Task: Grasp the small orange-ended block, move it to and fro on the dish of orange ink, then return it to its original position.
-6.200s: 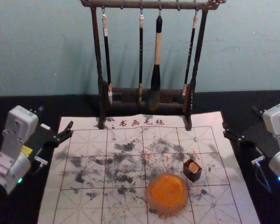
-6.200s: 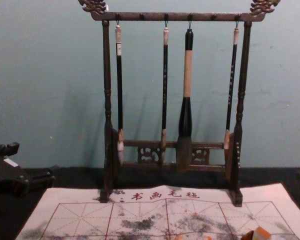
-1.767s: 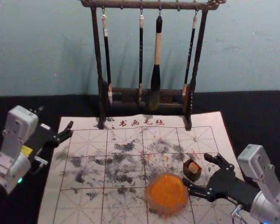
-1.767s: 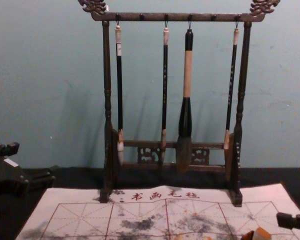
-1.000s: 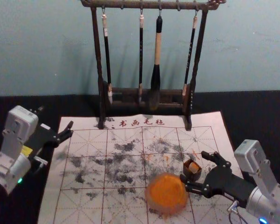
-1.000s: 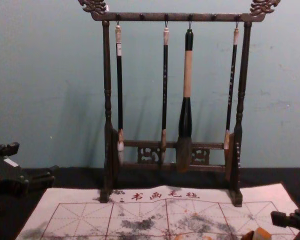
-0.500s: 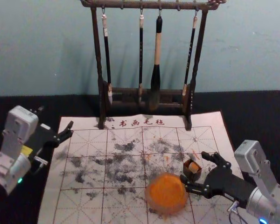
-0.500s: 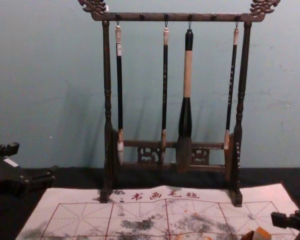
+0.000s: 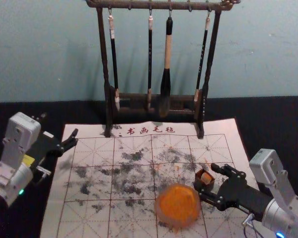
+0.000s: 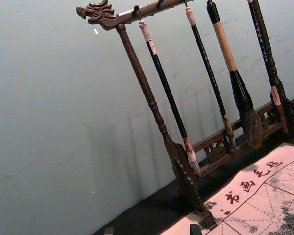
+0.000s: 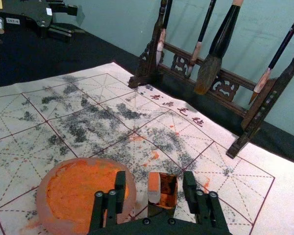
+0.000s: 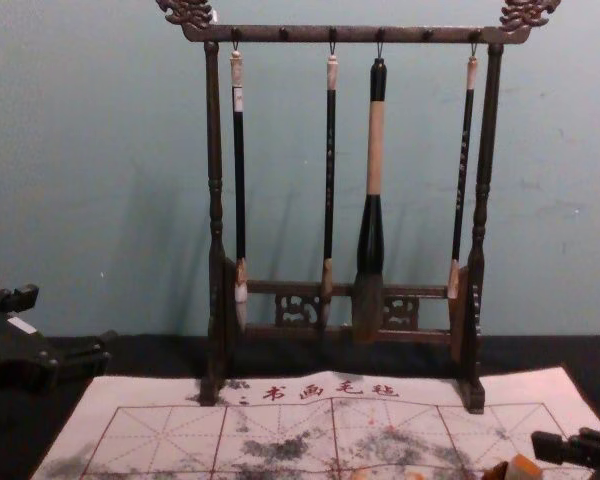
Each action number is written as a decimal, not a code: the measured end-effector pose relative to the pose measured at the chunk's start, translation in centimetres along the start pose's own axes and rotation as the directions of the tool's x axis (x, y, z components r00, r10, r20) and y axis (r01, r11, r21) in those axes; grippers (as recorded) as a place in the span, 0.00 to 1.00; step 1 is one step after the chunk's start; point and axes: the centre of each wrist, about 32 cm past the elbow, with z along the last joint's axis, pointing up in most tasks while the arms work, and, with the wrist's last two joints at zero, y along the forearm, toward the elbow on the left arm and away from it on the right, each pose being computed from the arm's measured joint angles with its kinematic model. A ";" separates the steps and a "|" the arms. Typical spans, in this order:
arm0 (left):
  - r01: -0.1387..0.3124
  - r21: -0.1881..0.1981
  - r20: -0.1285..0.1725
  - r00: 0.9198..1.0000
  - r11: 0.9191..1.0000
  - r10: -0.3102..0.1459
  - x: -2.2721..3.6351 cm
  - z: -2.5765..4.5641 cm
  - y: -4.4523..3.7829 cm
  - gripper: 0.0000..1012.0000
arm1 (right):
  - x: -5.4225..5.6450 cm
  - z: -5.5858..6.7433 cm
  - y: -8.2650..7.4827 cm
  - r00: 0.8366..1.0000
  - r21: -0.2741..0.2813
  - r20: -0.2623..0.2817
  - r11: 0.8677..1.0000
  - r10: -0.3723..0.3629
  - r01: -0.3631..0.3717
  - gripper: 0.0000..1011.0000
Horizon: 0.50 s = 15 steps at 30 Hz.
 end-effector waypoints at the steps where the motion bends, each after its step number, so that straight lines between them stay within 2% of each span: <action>1: 0.000 0.000 0.000 1.000 1.000 0.000 0.00 0.00 0.00 0.99 | 0.0 0.0 0.0 1.000 0.000 0.000 1.000 0.000 0.000 0.68; 7: 0.000 0.000 0.000 1.000 1.000 0.000 0.00 0.00 0.00 0.99 | 0.0 0.0 0.0 1.000 0.001 0.000 1.000 0.000 0.000 0.53; 8: 0.000 0.000 0.000 1.000 1.000 0.000 0.00 0.00 0.00 0.99 | 0.0 0.0 0.0 1.000 0.001 -0.001 1.000 0.000 0.000 0.46; 10: 0.000 0.000 0.000 1.000 1.000 0.000 0.00 0.00 0.00 0.99 | 0.0 0.0 0.0 1.000 0.001 -0.001 1.000 0.000 0.000 0.42; 11: 0.000 0.000 0.000 1.000 1.000 0.000 0.00 0.00 0.00 0.99 | 0.0 0.0 0.0 1.000 0.001 -0.001 1.000 0.000 0.000 0.36; 13: 0.000 0.000 0.000 1.000 1.000 0.000 0.00 0.00 0.00 0.99 | 0.0 0.0 0.0 1.000 0.001 -0.001 1.000 0.000 0.000 0.33; 14: 0.000 0.000 0.000 1.000 1.000 0.000 0.00 0.00 0.00 0.99 | 0.0 0.0 0.0 1.000 0.001 -0.001 1.000 0.000 0.000 0.25; 15: 0.000 0.000 0.000 1.000 1.000 0.000 0.00 0.00 0.00 0.99 | 0.0 0.0 0.0 1.000 0.001 -0.001 1.000 0.000 0.000 0.24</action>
